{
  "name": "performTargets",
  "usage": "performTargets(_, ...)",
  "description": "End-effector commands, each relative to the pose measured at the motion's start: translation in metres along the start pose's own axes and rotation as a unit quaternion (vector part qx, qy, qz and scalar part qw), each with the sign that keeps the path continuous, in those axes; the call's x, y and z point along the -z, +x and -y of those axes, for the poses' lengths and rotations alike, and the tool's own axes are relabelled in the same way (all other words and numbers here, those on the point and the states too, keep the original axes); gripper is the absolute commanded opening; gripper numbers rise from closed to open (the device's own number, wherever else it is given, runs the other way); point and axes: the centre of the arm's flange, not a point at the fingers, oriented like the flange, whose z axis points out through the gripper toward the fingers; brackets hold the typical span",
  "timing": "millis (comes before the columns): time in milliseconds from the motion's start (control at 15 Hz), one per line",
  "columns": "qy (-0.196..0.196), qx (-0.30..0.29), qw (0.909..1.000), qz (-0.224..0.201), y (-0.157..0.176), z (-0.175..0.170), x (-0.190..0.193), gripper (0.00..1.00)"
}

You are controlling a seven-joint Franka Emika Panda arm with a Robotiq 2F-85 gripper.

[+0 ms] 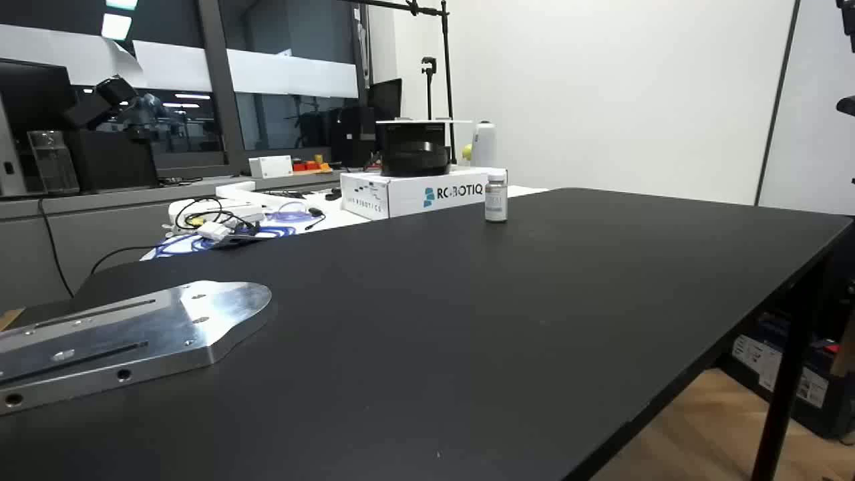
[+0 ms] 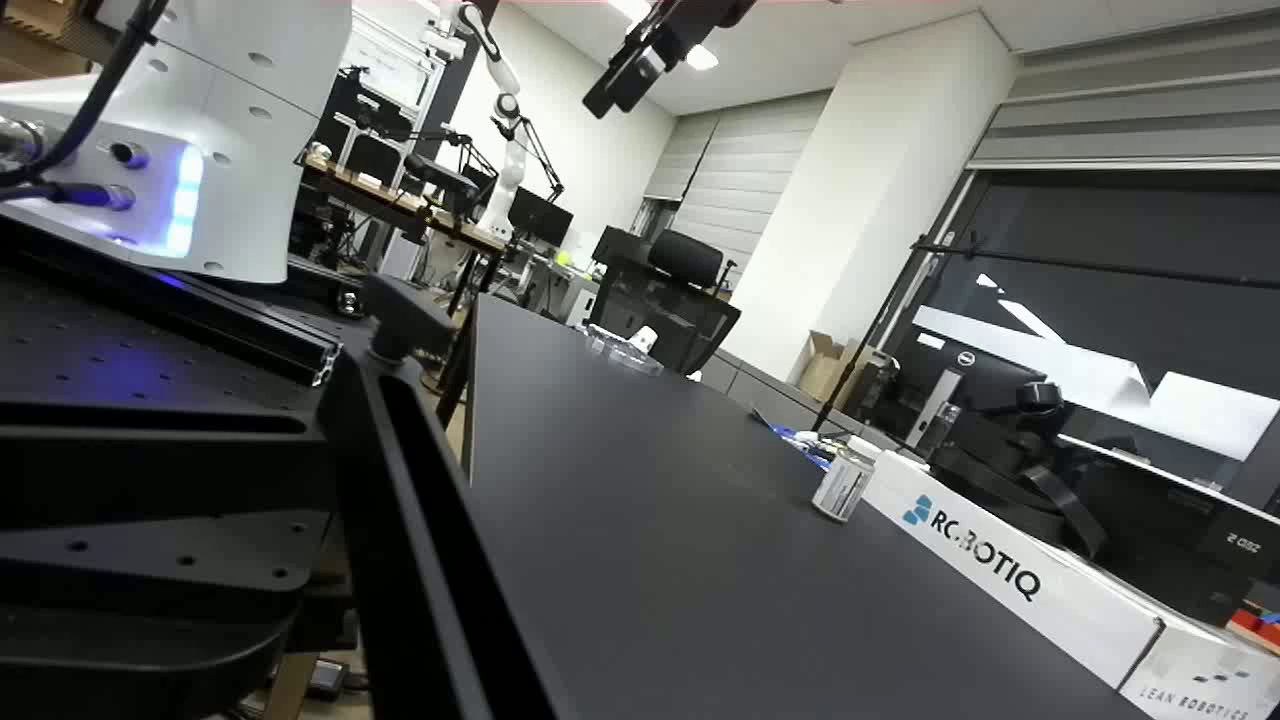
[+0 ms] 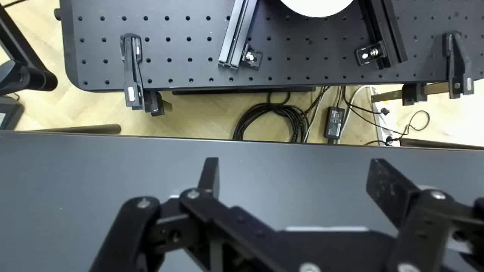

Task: Move the bottle forward

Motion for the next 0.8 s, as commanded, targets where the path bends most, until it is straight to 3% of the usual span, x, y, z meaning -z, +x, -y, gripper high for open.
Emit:
performTargets(0,0.0,0.0,1.0,0.0,0.0,0.0,0.0,1.0)
performTargets(533,0.0,0.0,1.0,0.0,0.0,0.0,0.0,1.0)
performTargets(733,-0.007,-0.04,0.9971,-0.064,0.033,-0.016,0.026,1.0)
